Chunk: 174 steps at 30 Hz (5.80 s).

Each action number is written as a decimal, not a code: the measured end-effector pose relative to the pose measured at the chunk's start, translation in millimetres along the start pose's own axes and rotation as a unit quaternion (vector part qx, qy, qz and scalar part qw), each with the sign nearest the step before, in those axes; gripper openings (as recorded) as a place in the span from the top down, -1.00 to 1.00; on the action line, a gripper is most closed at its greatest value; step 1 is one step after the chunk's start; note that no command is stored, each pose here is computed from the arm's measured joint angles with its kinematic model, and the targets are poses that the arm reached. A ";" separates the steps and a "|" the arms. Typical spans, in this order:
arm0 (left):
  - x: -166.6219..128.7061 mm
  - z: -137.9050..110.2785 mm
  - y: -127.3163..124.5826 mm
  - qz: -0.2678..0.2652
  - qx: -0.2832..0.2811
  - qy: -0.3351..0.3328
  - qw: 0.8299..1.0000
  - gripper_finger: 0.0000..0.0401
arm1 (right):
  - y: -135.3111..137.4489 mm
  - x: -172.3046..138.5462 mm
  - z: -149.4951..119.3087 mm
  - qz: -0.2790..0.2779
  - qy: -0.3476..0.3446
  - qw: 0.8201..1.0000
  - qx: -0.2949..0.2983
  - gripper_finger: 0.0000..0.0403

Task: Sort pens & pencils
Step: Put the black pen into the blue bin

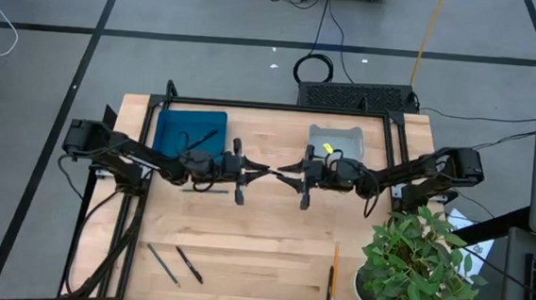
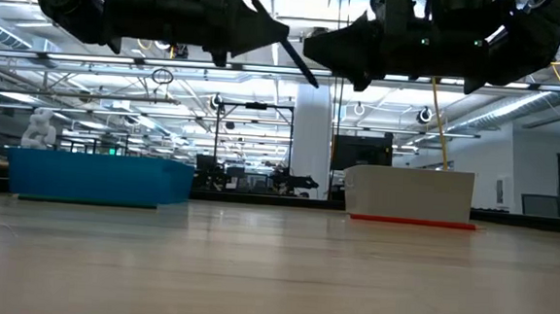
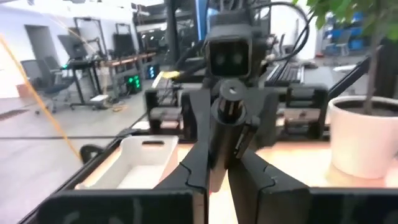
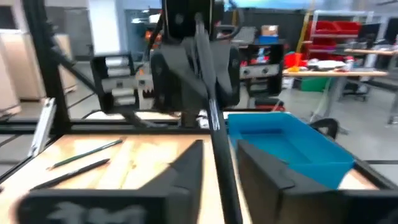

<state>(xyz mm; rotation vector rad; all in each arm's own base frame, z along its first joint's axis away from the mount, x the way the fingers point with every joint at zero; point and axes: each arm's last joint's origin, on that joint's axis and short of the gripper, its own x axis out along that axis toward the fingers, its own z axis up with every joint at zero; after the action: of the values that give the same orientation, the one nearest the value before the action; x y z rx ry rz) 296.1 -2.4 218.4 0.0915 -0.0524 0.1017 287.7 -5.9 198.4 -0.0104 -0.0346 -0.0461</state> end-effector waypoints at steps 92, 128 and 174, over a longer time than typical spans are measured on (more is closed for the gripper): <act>-90.2 73.0 86.5 0.138 -0.172 0.543 0.811 0.45 | -4.7 -106.6 -5.4 -0.028 -0.079 0.997 0.000 -0.12; -136.4 -36.7 -214.1 -0.192 0.169 0.640 0.725 0.25 | -4.6 -105.9 -10.9 -0.026 -0.051 0.998 0.008 -0.12; -95.4 -10.1 -170.0 -0.218 0.116 0.604 0.758 0.91 | -4.5 -105.8 -11.9 -0.025 -0.046 0.998 0.019 -0.12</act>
<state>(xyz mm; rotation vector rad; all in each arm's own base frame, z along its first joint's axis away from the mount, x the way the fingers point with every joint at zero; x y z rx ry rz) 219.4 -179.3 187.9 0.2709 1.2938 -0.3217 182.2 -5.6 182.9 0.0268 -0.1273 -0.0953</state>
